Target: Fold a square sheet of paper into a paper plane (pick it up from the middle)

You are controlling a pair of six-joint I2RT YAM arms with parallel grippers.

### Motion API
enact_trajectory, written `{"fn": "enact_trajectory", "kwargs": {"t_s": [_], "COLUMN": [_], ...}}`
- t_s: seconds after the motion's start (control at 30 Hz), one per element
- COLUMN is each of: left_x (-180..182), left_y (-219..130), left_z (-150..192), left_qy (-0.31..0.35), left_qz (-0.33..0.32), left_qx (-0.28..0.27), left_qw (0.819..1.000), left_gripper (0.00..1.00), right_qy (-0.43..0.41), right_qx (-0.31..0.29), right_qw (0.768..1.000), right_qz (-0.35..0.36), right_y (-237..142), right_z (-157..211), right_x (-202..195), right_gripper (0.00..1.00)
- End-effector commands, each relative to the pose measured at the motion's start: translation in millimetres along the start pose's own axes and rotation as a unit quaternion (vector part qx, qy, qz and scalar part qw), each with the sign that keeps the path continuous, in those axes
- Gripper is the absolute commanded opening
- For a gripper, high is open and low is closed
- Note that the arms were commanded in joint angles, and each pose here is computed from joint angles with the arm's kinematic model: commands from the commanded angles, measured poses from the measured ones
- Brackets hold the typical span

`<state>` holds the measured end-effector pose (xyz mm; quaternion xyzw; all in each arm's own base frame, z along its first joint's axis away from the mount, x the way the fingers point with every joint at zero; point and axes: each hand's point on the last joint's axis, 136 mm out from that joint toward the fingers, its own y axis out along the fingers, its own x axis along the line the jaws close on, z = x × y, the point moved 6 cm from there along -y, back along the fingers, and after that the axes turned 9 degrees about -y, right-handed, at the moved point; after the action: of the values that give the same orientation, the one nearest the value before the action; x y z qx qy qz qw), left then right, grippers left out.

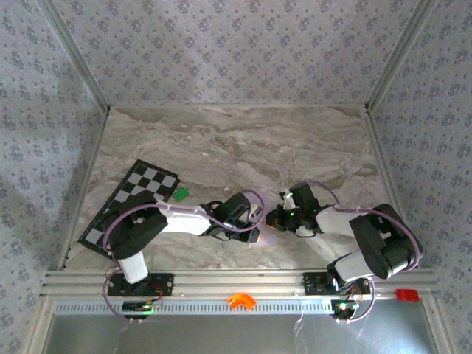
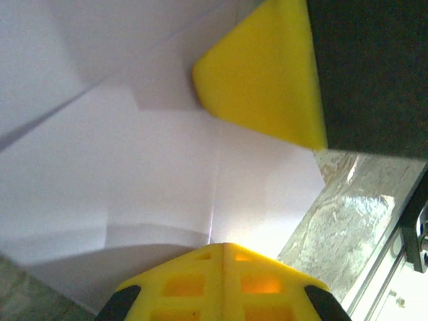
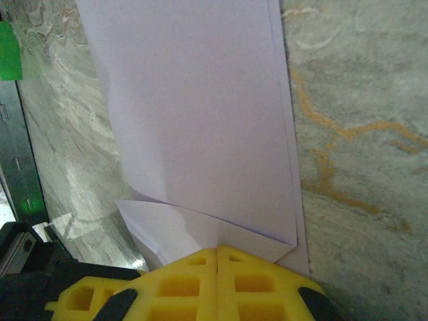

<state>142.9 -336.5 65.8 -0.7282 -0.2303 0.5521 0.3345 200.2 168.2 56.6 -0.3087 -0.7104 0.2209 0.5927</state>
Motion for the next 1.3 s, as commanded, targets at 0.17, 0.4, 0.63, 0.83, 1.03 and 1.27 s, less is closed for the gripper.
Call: {"fn": "enact_trajectory", "kwargs": {"t_s": [0.17,0.4,0.63,0.83,1.03,1.27], "left_x": [13,-23,-13,-10,8,22], "left_y": [-10,-33,-41,-31,-14,-2], "left_z": [27,-2,-33,-43,-41,-28], "left_qy": [0.002,0.025,0.000,0.006,-0.019,-0.032], "left_qz": [-0.051,-0.018,-0.026,-0.043,-0.080,-0.091], "left_qx": [0.044,-0.034,-0.086,-0.074,-0.068,-0.055], "left_qw": [0.998,0.999,0.996,0.996,0.994,0.994], "left_gripper": [0.04,0.05,0.05,0.05,0.02,0.00], "right_qy": [0.024,-0.020,-0.013,0.029,0.051,0.044], "right_qx": [0.010,-0.026,-0.037,-0.011,0.003,0.018], "right_qw": [0.997,0.999,0.998,0.998,0.996,0.997], "right_qz": [0.067,-0.021,0.055,0.057,0.068,0.067], "right_y": [2,-11,-44,-53,-47,-34], "right_z": [8,-14,-4,24,47,51], "right_x": [-25,19,15,12,12,17], "right_gripper": [0.02,0.12,0.34,0.37,0.38,0.38]}}
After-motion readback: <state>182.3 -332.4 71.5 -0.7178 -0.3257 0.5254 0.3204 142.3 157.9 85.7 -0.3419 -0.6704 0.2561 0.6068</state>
